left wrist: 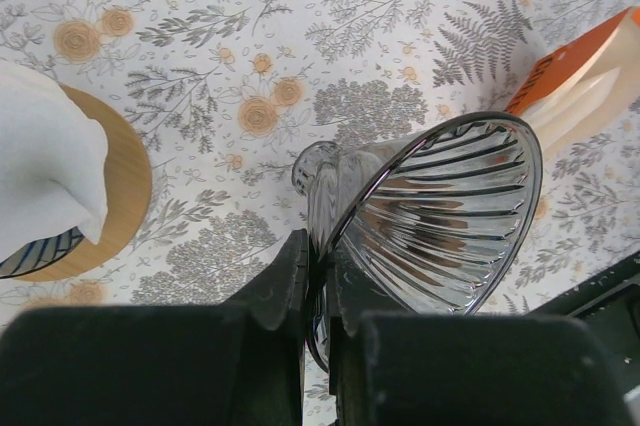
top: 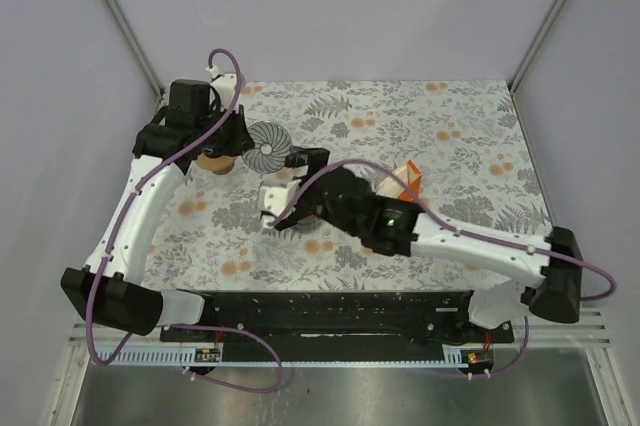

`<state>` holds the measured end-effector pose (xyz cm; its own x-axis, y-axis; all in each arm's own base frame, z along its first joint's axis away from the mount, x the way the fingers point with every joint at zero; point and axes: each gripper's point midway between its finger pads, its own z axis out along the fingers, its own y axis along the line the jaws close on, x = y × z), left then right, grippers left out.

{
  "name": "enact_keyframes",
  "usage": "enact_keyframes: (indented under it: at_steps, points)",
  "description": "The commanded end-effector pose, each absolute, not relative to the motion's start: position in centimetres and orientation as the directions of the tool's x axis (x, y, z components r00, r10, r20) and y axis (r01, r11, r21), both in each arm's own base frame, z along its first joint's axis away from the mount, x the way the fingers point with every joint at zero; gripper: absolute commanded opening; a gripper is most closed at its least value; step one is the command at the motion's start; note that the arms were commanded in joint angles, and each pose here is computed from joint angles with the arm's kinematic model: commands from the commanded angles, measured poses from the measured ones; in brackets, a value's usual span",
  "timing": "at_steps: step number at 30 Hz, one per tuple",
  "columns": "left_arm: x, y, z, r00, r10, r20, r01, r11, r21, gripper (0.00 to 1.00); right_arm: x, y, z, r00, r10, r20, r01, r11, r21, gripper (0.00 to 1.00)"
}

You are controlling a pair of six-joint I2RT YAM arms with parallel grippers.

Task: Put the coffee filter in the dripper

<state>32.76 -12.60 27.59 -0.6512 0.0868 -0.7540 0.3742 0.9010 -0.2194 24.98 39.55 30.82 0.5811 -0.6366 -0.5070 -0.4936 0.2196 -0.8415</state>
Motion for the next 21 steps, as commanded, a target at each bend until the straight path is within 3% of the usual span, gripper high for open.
enact_keyframes:
  at_steps: [1, 3, 6, 12, 17, 19, 21]
  points:
    - [32.8, -14.2, 31.2, -0.608, 0.011, -0.794, 0.416, 0.856, -0.306, 0.00, 21.6, 39.0, 37.2, 0.207, -0.280, -0.937, -0.887, 0.350, -0.301, 1.00]
    - [32.3, -14.6, 31.0, -0.630, 0.001, -0.777, 0.417, 0.844, -0.338, 0.00, 24.3, 37.9, 37.7, -0.018, -0.239, -0.971, -0.898, 0.431, -0.090, 0.98]
    - [31.3, -15.0, 30.8, -0.650, -0.016, -0.760, 0.420, 0.826, -0.377, 0.00, 26.9, 36.9, 37.0, -0.206, -0.226, -0.952, -0.837, 0.545, 0.052, 0.96]
    - [29.9, -15.2, 31.0, -0.659, -0.024, -0.752, 0.432, 0.806, -0.405, 0.00, 27.7, 38.2, 34.6, -0.439, -0.214, -0.873, -0.798, 0.539, 0.269, 0.93]
    - [29.2, -15.5, 31.1, -0.663, -0.022, -0.749, 0.448, 0.790, -0.420, 0.00, 28.0, 39.4, 32.4, -0.501, -0.256, -0.827, -0.784, 0.538, 0.308, 0.74]
    - [29.1, -15.5, 30.8, -0.667, -0.017, -0.745, 0.450, 0.788, -0.420, 0.00, 29.0, 39.2, 31.7, -0.500, -0.265, -0.825, -0.767, 0.577, 0.280, 0.63]
    - [29.1, -15.2, 30.3, -0.668, 0.001, -0.744, 0.446, 0.801, -0.399, 0.00, 29.6, 39.0, 31.7, -0.494, -0.261, -0.830, -0.757, 0.598, 0.262, 0.46]
